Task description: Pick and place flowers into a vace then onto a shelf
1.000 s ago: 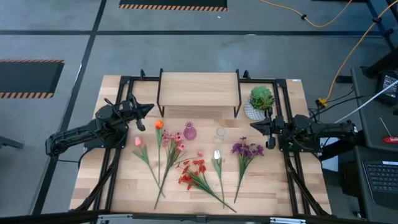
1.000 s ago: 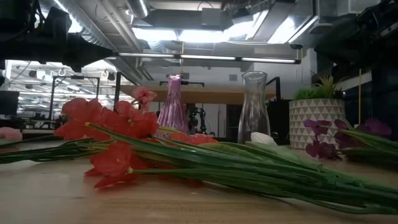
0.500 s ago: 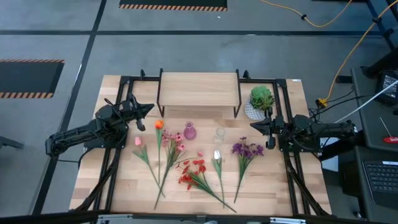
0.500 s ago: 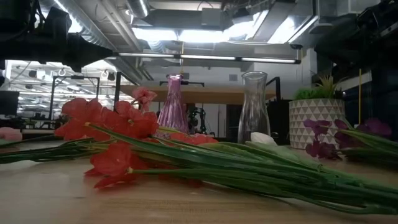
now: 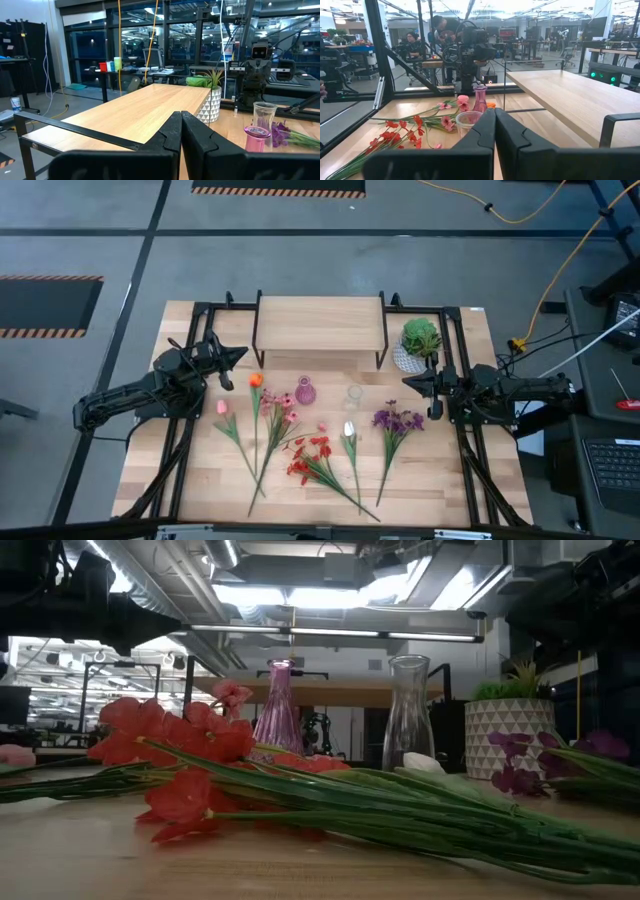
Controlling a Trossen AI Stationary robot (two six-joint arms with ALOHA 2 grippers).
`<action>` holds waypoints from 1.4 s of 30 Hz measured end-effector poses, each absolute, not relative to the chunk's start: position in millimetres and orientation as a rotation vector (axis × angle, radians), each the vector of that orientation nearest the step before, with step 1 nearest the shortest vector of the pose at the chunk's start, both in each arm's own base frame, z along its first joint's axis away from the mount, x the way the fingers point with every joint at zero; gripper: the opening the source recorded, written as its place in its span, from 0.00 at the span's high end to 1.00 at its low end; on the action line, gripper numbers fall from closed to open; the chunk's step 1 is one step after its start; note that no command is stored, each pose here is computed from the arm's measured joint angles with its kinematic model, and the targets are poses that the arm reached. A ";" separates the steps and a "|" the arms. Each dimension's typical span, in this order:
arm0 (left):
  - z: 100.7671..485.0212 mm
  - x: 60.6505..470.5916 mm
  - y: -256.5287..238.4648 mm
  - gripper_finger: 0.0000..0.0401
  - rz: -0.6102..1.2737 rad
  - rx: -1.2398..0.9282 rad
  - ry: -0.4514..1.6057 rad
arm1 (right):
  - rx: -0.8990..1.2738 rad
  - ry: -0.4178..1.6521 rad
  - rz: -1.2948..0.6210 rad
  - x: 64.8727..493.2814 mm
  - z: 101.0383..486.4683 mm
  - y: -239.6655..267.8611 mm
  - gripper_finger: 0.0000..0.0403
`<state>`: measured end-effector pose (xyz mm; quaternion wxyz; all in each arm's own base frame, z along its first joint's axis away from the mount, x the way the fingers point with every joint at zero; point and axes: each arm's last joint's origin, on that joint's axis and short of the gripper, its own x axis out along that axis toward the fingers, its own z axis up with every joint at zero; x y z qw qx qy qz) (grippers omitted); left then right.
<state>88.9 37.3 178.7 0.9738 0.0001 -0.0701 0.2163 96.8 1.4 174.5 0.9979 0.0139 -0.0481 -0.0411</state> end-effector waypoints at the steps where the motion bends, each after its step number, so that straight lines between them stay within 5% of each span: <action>1: 178.8 88.9 37.3 0.99 0.436 0.001 -0.142 | 0.027 -0.097 -0.082 96.8 174.6 1.4 0.98; 16: 178.7 89.0 37.1 0.99 0.432 0.060 -0.127 | 0.032 -0.105 -0.101 96.7 175.3 0.8 0.98; 25: 176.8 91.4 30.2 0.99 0.178 0.032 -0.109 | 0.085 -0.099 -0.097 96.8 174.5 0.9 0.98; 42: 191.7 93.4 34.6 0.99 0.292 -0.041 -0.081 | 0.109 -0.061 -0.114 95.7 194.0 0.3 0.99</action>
